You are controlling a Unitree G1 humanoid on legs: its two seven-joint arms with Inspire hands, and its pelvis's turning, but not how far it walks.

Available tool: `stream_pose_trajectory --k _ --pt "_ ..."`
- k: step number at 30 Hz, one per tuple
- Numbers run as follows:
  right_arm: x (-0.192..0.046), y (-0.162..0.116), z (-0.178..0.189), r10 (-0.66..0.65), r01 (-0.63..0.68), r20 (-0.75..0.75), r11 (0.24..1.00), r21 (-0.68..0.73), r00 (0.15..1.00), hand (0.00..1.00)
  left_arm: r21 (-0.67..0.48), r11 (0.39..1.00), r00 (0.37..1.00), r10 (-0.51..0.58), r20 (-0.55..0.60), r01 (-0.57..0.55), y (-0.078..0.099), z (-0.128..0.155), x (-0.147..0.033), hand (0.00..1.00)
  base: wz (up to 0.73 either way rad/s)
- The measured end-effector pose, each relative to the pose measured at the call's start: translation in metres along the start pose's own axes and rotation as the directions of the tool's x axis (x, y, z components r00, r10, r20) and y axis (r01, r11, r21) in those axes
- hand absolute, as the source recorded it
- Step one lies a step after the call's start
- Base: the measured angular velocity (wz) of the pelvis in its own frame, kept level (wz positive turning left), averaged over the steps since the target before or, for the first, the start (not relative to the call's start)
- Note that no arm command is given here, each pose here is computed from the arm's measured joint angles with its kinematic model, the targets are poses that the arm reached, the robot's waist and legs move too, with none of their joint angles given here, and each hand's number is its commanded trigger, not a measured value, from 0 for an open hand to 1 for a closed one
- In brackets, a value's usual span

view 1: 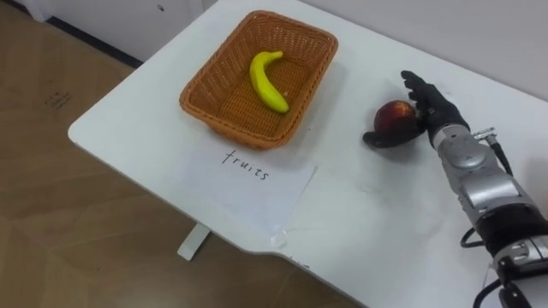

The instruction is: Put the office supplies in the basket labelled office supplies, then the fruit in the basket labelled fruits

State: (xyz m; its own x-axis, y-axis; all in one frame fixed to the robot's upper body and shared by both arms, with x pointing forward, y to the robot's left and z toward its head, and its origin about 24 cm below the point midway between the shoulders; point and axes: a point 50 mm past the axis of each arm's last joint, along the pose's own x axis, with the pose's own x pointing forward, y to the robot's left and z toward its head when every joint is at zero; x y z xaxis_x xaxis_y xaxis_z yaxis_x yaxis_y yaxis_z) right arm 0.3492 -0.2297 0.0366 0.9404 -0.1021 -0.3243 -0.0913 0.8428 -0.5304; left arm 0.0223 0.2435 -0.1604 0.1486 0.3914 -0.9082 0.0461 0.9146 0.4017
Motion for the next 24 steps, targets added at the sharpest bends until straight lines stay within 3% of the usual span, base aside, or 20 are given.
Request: stream_pose_trajectory --k 1,2,10,24 --pt "0.0 0.0 0.0 0.009 -0.009 -0.005 1.0 -0.009 1.0 0.82 0.0 1.0 1.0 -0.006 0.0 0.006 0.0 0.001 0.0 0.0 0.0" --pt "0.0 -0.002 -0.002 0.014 -0.014 -0.01 1.0 -0.025 1.0 1.0 0.001 1.0 1.0 -0.013 0.001 0.013 -0.001 0.003 0.0 0.0 0.0" --pt "0.005 -0.016 -0.001 -0.018 0.01 -0.051 0.99 -0.14 0.999 1.0 0.006 0.999 0.999 -0.037 -0.005 0.037 0.0 0.007 0.001 0.0 0.0" --pt "0.005 -0.03 -0.009 -0.051 0.03 -0.132 0.987 -0.158 0.99 1.0 0.005 1.0 1.0 -0.03 0.006 0.03 0.002 0.015 0.002 0.0 -0.01"
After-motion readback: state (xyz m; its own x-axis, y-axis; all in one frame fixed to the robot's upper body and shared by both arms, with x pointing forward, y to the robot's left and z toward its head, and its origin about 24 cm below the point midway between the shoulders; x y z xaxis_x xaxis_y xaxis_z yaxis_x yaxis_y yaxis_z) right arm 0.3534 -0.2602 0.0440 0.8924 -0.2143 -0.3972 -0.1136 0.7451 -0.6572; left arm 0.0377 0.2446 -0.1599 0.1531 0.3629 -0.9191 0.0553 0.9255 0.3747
